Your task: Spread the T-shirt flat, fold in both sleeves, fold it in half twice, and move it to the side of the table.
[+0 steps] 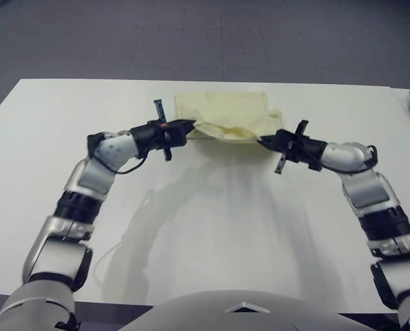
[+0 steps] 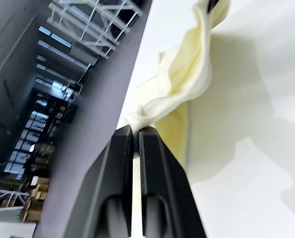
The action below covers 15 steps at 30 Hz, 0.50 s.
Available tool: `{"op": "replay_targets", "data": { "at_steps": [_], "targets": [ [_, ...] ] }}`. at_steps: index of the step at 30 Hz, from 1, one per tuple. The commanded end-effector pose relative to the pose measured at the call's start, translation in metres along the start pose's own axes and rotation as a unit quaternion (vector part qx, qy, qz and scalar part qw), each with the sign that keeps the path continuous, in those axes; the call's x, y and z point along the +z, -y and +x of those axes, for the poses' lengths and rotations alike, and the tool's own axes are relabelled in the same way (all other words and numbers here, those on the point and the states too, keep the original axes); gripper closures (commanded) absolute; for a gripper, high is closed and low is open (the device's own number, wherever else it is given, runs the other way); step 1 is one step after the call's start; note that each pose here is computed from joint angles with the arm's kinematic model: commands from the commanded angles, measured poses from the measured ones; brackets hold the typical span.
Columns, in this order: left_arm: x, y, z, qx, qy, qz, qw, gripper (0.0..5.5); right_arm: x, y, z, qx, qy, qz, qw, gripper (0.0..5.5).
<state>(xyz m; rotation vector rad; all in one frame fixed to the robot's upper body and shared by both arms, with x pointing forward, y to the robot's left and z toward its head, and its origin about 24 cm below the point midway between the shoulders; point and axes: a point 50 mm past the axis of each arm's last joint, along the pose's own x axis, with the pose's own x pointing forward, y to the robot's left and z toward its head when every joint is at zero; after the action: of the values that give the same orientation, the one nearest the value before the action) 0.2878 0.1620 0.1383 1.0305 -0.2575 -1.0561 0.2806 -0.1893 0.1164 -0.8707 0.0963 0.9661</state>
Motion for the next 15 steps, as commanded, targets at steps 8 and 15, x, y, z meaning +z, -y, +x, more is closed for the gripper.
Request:
{"op": "replay_targets", "data": {
  "at_steps": [8,15],
  "targets": [
    [0.041,0.112,-0.094,-0.344,-0.04,-0.107,0.932,5.5,0.002,-0.098,-0.089,0.261,-0.111,0.019,0.959,5.48],
    [0.035,0.139,-0.093,-0.355,-0.079,-0.117,0.924,5.5,-0.006,-0.137,-0.085,0.306,-0.124,0.054,0.942,5.48]
  ]
}}
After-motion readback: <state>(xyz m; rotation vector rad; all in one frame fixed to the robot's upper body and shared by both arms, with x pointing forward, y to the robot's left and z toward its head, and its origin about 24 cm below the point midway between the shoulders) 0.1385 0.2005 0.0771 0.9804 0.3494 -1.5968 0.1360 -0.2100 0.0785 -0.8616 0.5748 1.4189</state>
